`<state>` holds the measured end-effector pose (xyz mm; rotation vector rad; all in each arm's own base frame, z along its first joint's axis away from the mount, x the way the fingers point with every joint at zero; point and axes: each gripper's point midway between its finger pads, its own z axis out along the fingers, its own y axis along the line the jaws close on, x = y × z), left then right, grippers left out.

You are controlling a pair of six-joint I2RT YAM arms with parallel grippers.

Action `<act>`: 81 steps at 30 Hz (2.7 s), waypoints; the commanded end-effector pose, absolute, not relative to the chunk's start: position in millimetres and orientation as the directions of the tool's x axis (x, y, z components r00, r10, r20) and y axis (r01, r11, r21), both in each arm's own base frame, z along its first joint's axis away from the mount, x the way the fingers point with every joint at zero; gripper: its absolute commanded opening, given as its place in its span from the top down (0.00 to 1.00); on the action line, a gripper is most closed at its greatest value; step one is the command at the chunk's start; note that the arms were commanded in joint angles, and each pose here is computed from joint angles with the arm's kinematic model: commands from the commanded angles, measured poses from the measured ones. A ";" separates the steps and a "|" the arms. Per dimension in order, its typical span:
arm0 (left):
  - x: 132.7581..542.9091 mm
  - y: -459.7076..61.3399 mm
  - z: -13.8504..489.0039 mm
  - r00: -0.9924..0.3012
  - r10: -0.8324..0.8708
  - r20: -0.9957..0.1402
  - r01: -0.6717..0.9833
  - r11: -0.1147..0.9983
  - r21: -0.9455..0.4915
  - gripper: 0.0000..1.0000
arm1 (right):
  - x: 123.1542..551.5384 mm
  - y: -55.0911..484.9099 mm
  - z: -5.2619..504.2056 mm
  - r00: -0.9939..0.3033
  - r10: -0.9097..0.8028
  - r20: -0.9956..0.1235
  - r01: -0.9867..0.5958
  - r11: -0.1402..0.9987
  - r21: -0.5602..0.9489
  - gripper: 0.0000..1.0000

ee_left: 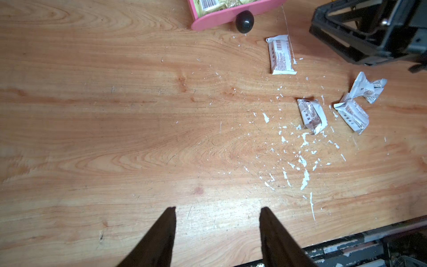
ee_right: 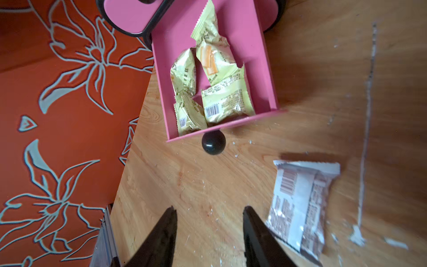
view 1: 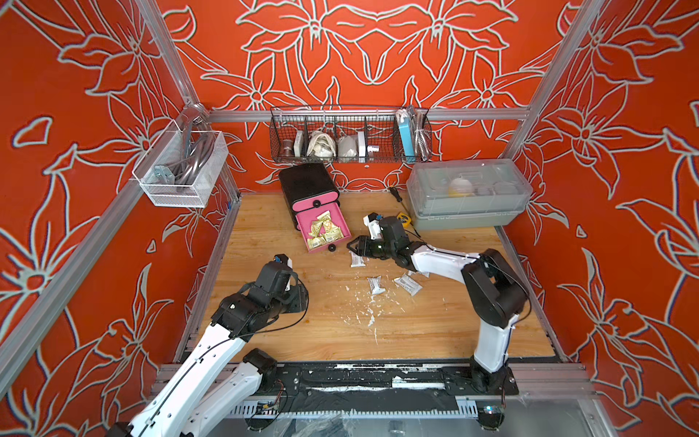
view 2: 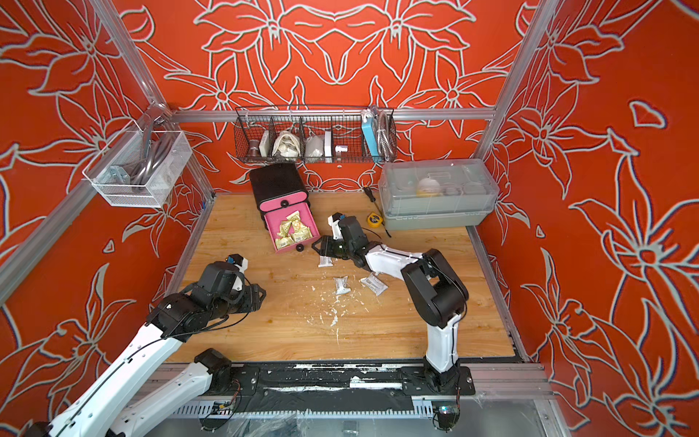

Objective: Place the cookies into the drawer by color
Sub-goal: Close the drawer in the storage box.

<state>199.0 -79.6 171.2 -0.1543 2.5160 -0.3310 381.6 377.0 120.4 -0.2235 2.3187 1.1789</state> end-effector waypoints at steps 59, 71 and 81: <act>200.9 -86.0 191.0 -0.751 -0.211 -0.625 0.023 0.938 -0.345 0.13 | 401.2 454.1 111.1 -0.814 0.096 -0.572 -0.477 0.451 0.754 0.82; 203.5 -64.8 200.0 -0.690 -0.292 -0.662 -0.063 0.936 -0.347 0.13 | 429.9 461.9 147.7 -0.782 0.118 -0.612 -0.499 0.470 0.728 0.82; 197.5 -26.3 223.6 -0.492 -0.443 -0.750 -0.179 0.894 -0.411 0.13 | 478.6 480.8 159.3 -0.737 0.148 -0.659 -0.512 0.514 0.688 0.81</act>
